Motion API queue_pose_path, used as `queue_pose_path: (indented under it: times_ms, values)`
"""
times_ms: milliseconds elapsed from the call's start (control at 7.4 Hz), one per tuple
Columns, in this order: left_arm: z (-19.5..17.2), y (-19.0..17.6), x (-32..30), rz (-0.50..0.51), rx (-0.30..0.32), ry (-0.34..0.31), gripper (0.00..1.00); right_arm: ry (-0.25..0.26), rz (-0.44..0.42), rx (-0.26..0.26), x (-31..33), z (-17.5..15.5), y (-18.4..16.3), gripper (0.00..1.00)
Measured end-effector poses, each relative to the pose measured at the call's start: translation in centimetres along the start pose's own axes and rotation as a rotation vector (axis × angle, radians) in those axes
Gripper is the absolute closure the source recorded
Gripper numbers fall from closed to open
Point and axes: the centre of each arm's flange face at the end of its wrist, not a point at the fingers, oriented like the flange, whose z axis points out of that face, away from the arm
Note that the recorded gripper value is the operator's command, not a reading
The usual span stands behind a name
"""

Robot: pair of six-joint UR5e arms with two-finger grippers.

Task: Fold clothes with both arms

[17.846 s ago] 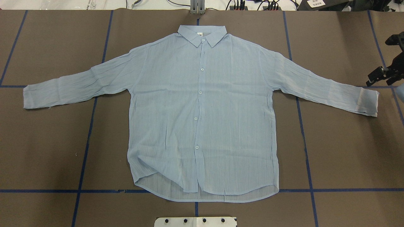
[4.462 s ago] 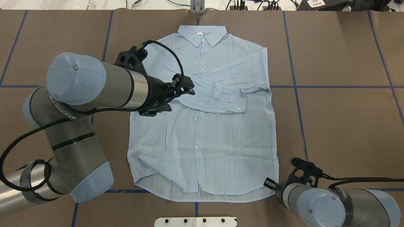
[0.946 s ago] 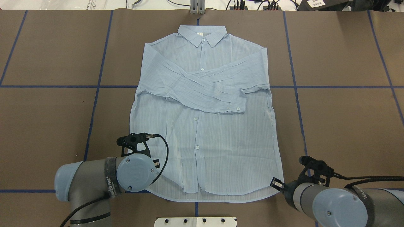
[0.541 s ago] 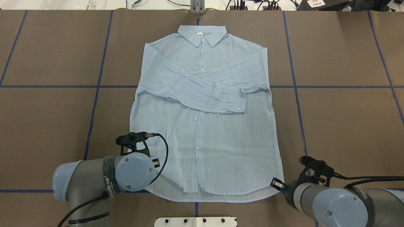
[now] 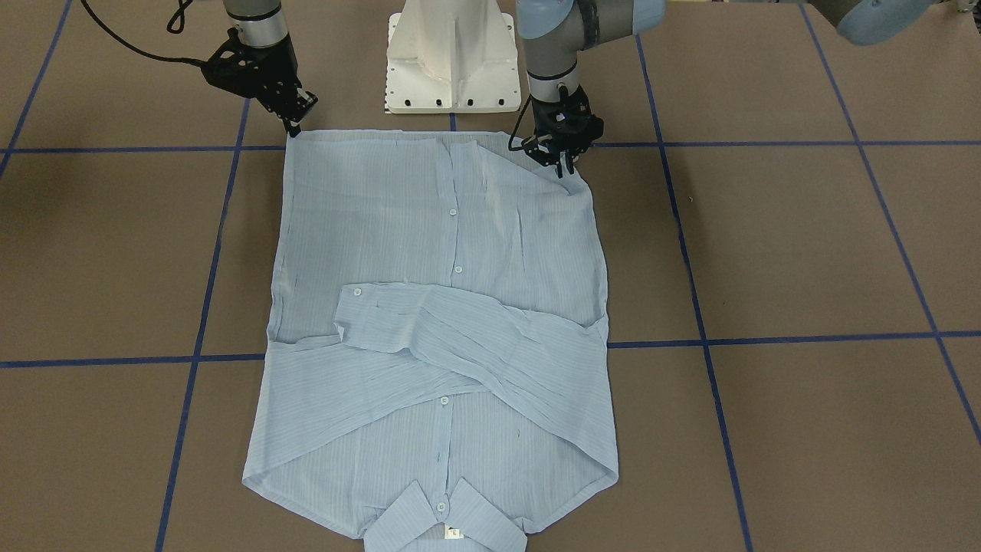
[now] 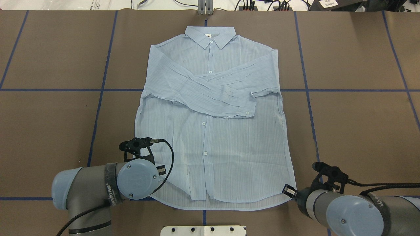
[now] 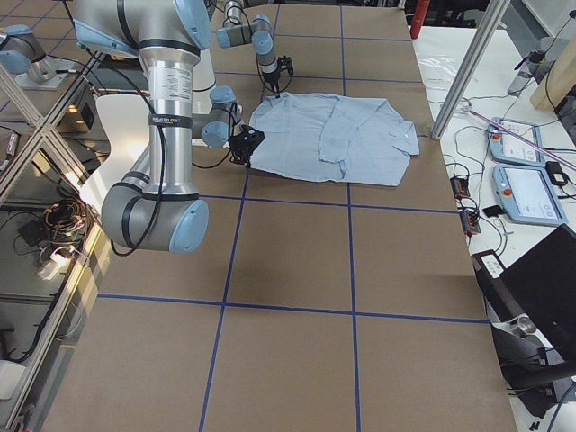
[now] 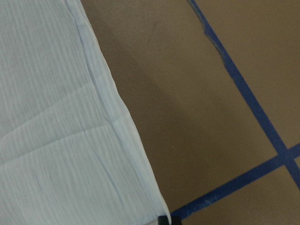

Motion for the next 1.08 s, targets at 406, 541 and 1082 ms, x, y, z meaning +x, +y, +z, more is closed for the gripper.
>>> queue_pose_path:
  times_ms: [406, 541, 1082]
  values:
    - [0.1, 0.4, 0.2, 0.005, -0.006, 0.0, 0.51, 0.0, 0.0, 0.001, 0.0, 0.0, 0.0, 1.0]
    - [0.2, 0.6, 0.3, 0.007, -0.008, -0.002, 0.51, 0.001, 0.0, 0.001, 0.1, 0.0, -0.1, 1.0]
    - [0.4, 1.7, 0.5, 0.021, -0.019, -0.006, 0.51, 0.005, -0.002, 0.003, 0.2, 0.1, -0.1, 1.0]
